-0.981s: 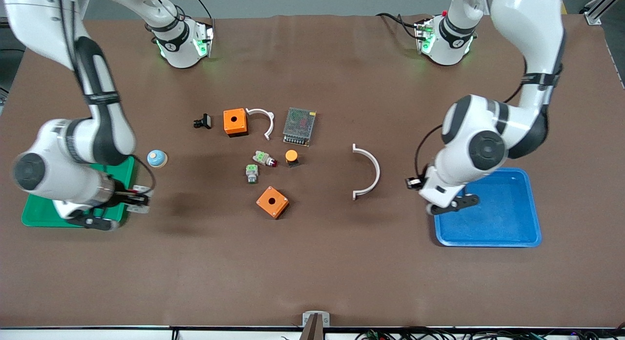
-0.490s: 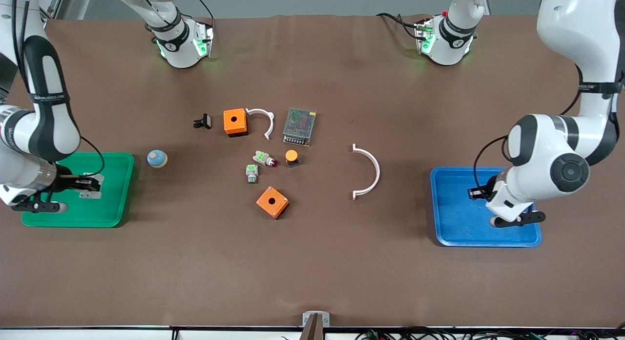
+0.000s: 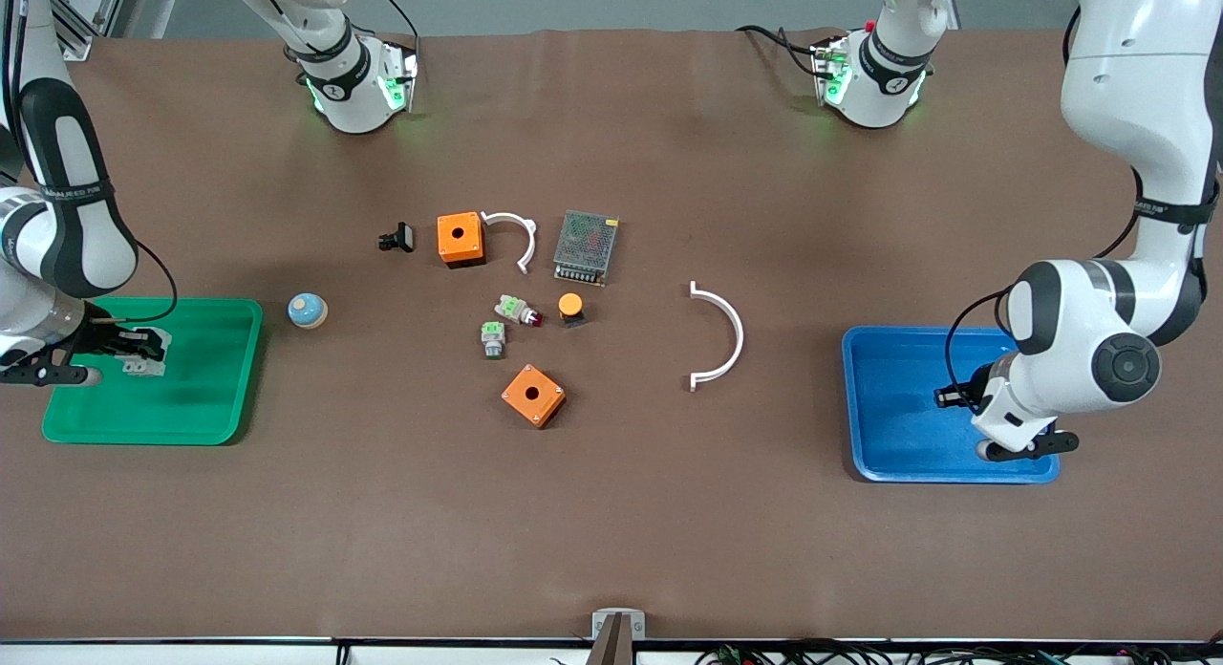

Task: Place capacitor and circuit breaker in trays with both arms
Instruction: 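Carry the capacitor with the left gripper while the right gripper carries the breaker, then release the capacitor in the blue tray while the right gripper releases the breaker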

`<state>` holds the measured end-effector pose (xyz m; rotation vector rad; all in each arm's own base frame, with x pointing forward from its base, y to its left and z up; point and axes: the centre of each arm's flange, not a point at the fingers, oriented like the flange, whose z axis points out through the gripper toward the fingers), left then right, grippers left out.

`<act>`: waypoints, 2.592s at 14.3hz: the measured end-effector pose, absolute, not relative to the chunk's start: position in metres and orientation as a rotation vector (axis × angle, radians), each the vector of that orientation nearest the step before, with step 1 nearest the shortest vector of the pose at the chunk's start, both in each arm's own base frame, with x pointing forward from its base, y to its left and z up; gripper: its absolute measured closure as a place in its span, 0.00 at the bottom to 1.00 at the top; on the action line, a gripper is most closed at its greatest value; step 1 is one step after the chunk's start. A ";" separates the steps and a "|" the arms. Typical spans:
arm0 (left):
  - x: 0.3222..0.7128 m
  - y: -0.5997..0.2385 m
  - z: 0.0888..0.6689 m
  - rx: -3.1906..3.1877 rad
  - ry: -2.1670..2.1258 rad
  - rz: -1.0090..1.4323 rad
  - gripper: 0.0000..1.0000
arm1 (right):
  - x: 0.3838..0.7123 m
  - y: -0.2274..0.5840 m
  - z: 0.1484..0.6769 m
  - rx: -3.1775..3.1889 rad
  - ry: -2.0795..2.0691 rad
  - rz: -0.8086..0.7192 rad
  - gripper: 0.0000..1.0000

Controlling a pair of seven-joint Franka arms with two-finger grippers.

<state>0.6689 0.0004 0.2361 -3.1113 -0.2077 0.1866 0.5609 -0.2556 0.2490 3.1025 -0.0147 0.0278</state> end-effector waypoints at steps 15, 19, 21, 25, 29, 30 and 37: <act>0.678 -0.001 0.229 -3.120 -0.208 0.150 0.13 | 0.552 -0.273 0.203 3.140 -0.143 0.030 0.60; 0.669 -0.001 0.301 -3.101 -0.206 0.199 0.00 | 0.552 -0.271 0.196 3.145 -0.144 0.015 0.60; 0.659 -0.003 0.341 -3.093 -0.203 0.202 0.00 | 0.554 -0.271 0.196 3.145 -0.141 0.019 0.60; 0.625 -0.007 0.425 -3.085 -0.201 0.167 0.00 | 0.567 -0.271 0.209 3.154 -0.118 0.018 0.36; 0.593 -0.012 0.499 -3.111 -0.221 0.123 0.00 | 0.607 -0.262 0.274 3.213 -0.032 -0.097 0.00; 0.586 -0.013 0.513 -3.117 -0.220 0.110 0.00 | 0.618 -0.252 0.299 3.225 -0.006 -0.126 0.00; 0.558 -0.014 0.600 -3.124 -0.180 0.069 0.00 | 0.650 -0.113 0.406 3.183 -0.059 -0.230 0.00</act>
